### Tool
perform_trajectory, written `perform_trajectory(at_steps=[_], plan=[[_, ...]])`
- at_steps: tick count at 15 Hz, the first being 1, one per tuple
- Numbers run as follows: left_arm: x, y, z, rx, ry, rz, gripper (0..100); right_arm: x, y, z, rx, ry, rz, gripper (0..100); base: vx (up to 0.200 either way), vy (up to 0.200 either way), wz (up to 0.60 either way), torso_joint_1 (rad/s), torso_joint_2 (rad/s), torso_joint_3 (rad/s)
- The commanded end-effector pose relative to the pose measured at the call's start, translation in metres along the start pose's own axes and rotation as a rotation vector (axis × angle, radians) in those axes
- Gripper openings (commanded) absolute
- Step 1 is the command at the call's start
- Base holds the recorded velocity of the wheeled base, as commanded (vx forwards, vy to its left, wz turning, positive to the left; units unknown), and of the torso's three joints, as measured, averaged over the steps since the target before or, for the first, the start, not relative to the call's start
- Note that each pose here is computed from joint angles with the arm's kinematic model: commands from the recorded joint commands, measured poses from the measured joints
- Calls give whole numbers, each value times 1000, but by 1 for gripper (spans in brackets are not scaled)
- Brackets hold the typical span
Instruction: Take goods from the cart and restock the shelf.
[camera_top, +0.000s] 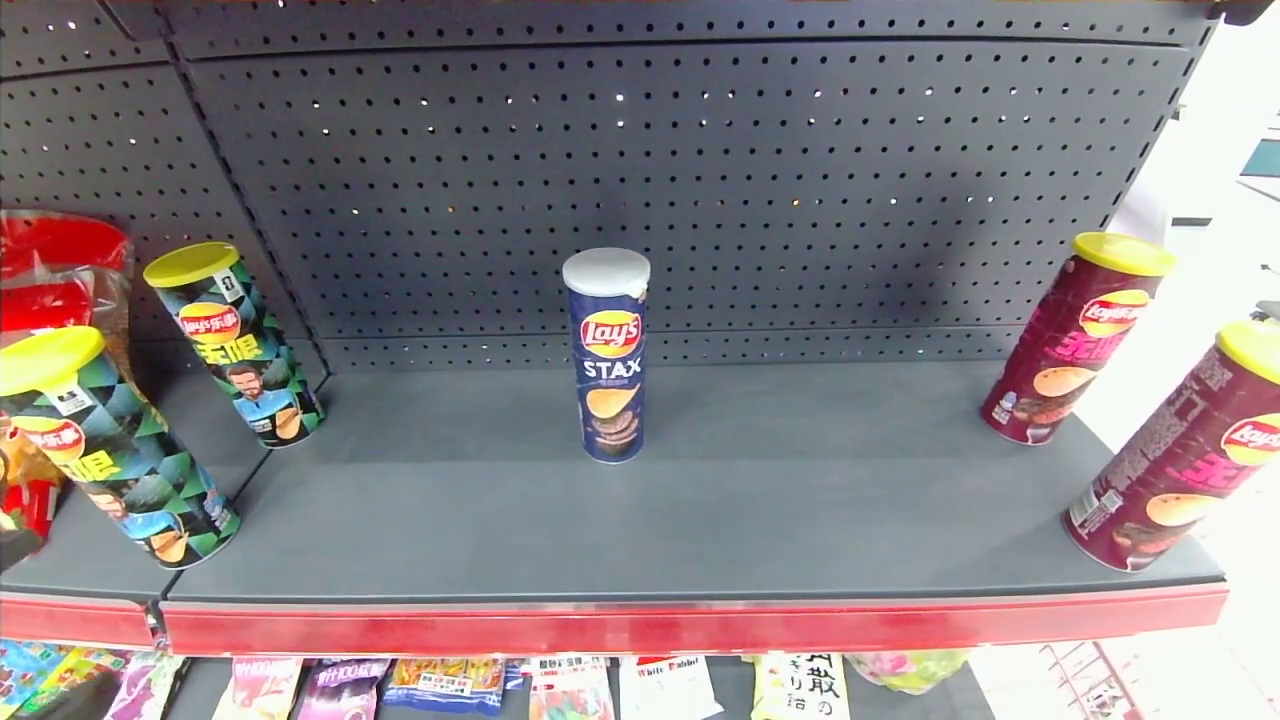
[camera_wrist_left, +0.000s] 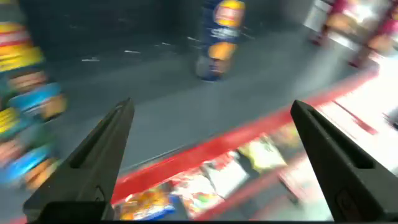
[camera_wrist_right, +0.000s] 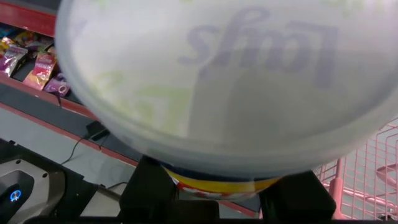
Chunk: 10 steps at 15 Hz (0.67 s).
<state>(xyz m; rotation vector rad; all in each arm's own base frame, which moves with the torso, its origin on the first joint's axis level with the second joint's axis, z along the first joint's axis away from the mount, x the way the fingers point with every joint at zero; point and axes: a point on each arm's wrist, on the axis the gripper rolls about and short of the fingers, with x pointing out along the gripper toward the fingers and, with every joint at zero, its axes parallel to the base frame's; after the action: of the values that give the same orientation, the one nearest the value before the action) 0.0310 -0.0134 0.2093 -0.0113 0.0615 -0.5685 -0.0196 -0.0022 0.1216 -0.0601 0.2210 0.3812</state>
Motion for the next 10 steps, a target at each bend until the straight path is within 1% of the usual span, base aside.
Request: perform_trajectory(at_steps=[1,2,3,5,6,7,9,10], plan=[[102,35,3,28,166,-235,100,0,0,1,-1,-3,0,0,0,0,0,0,0,0],[119,41,0,32,161,-270,100,0,0,0,-1,-2,-2,0,0,0,0,0,0,0],[149,51,-6,31,151,-328,100,0,0,1,-1,-3,-2,0,0,0,0,0,0,0],[177,57,-8,36,141,-378,100,0,0,1,-1,-2,-2,0,0,0,0,0,0,0],[194,59,-3,45,129,-411,100,0,0,0,1,-1,-5,0,0,0,0,0,0,0],[201,60,-2,50,128,-421,100,0,0,0,2,2,-5,0,0,0,0,0,0,0],[230,68,-4,139,111,-464,100,0,0,-1,2,3,-11,0,0,0,0,0,0,0],[247,72,-7,181,102,-511,100,0,0,-1,2,3,-12,0,0,0,0,0,0,0]])
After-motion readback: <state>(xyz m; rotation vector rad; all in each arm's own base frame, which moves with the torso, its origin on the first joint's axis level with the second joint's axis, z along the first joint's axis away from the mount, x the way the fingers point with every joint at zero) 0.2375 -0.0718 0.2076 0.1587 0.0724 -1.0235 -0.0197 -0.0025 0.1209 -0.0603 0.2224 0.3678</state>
